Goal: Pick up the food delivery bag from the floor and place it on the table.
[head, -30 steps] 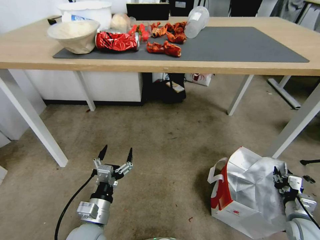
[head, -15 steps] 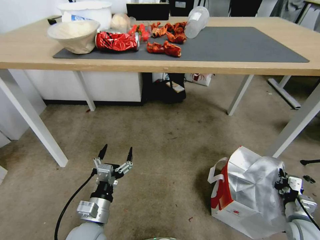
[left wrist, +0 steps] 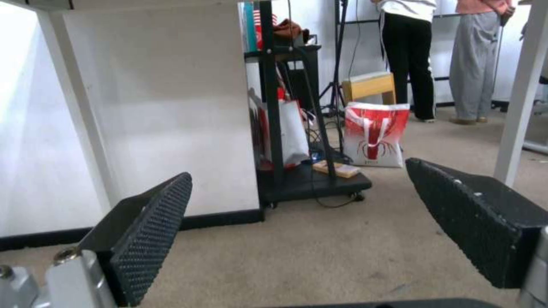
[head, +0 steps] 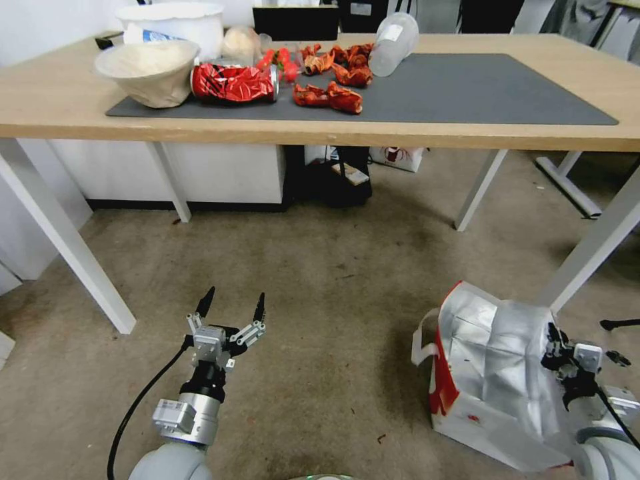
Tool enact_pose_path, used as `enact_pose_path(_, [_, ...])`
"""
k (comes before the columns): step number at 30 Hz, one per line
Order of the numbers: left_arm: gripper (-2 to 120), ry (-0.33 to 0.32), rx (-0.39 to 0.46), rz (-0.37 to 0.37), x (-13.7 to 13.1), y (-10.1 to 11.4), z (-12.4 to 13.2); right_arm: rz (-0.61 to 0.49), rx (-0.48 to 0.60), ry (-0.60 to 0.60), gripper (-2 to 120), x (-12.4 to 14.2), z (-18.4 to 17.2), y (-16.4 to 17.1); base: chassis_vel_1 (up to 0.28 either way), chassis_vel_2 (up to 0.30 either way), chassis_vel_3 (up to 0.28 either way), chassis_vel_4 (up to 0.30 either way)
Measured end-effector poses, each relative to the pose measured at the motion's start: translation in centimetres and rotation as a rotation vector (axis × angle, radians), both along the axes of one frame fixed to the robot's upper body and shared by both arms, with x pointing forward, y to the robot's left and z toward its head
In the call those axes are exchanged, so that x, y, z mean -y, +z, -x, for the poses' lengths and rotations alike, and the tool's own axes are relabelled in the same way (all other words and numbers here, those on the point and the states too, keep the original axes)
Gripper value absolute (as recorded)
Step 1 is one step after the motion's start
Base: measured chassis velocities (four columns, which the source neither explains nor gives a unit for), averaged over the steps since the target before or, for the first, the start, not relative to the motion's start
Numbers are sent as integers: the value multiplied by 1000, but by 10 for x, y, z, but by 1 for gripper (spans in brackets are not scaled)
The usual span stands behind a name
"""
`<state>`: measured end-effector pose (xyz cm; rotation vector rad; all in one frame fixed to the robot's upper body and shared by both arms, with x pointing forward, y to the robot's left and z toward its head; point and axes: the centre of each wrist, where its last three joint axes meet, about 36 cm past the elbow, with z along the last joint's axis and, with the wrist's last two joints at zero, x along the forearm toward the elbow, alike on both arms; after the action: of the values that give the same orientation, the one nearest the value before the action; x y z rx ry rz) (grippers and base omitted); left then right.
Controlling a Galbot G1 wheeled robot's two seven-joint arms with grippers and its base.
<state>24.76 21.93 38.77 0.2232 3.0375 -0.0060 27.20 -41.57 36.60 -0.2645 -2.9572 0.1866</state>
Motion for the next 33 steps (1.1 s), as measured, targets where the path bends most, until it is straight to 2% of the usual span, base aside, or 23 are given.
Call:
enact_pose_path(4, [95,3,2,2,0,2,0,3,30,78,0,-10,-5,19,0,0,0,0])
enact_pose_path(6, [95,5,5,1,-1,3,0,4,58,167,0,-22,-12,40,0,0,0,0])
enact_pose_path(8, [95,4,6,-1,-1,3,0,5,63,186,0,-24,-13,44,0,0,0,0])
enact_pose_path(12, [96,-18,18,-4,-7,3,0,-2,98,338,0,-34,-19,75,0,0,0,0])
enact_pose_path(13, [96,-18,18,-4,-7,3,0,-2,98,338,0,-34,-19,75,0,0,0,0])
enact_pose_path(16, [95,-39,30,-3,-9,2,-1,-30,121,463,0,-34,-22,95,0,0,0,0])
enact_pose_path(17, [95,-39,30,-3,-9,2,-1,-30,121,463,0,-34,-22,95,0,0,0,0])
enact_pose_path(19, [95,-48,42,0,-10,2,-2,-43,151,582,0,-29,-29,108,0,0,0,0])
enact_pose_path(20, [95,-48,42,0,-10,2,-2,-43,151,582,0,-29,-29,108,0,0,0,0])
enact_pose_path(23, [97,-55,48,6,-13,4,-3,-77,192,750,0,-23,-35,126,0,0,0,0])
enact_pose_path(24, [97,-55,48,6,-13,4,-3,-77,192,750,0,-23,-35,126,0,0,0,0])
enact_pose_path(28, [97,-54,63,8,-16,6,-3,-96,223,926,0,-20,-38,148,0,0,0,0])
enact_pose_path(33, [98,-57,77,9,-16,7,-5,-128,232,1019,0,-20,-40,163,0,0,0,0])
